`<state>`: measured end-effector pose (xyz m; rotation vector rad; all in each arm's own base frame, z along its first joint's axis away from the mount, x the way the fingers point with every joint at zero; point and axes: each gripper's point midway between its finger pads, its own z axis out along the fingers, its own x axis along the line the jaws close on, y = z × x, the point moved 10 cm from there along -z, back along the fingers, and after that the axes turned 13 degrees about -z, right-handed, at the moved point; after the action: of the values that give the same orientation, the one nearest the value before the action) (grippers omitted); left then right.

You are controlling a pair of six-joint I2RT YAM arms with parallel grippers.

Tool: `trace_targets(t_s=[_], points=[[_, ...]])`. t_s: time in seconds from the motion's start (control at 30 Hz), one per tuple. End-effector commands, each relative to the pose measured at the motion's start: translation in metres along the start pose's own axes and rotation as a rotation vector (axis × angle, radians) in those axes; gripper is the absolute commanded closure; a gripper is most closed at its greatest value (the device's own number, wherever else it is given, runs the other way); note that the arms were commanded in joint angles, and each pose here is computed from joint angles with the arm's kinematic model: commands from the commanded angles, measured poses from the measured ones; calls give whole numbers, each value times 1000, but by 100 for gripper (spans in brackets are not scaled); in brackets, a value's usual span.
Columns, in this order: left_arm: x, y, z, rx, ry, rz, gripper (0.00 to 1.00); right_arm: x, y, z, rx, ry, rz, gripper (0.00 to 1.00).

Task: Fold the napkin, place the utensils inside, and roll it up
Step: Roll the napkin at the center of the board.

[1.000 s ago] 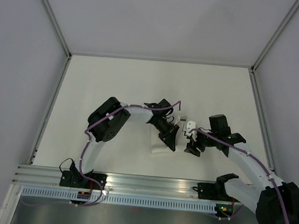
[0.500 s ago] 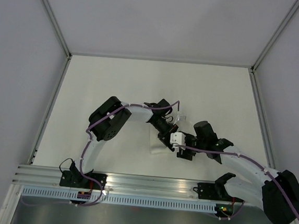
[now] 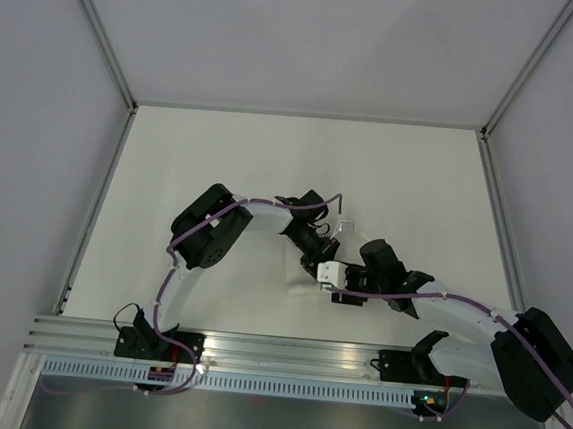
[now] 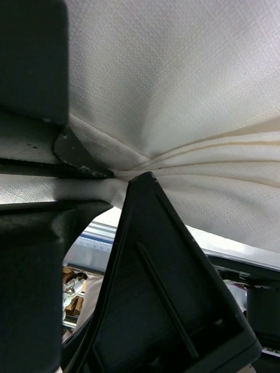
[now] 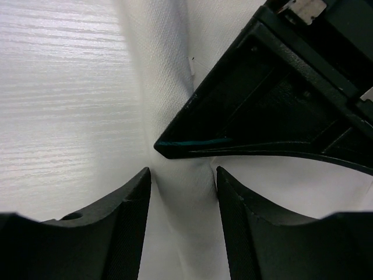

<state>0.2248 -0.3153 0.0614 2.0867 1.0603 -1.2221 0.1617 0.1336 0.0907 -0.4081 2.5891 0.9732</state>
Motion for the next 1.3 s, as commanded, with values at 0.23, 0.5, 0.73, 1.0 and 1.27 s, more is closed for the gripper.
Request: trace_targets(t_s=[0.23,0.5,0.73,1.0,1.27], points=[[40,-26,6,42,246,-190,94,6,-6,6,32,39,17,67],[14,-8,-7,-98,225,-138,64,10,-5,4,29,88,45,83],[-33,1,-41,-359,189,-16,56,12,-5,2,14,115,75,88],[-47,-10,-80,-797,312,38,56,7,-9,-1,-20,147,128,90],[-45,-54,-100,-1220,304,181,53,-3,-13,-3,-60,219,194,90]])
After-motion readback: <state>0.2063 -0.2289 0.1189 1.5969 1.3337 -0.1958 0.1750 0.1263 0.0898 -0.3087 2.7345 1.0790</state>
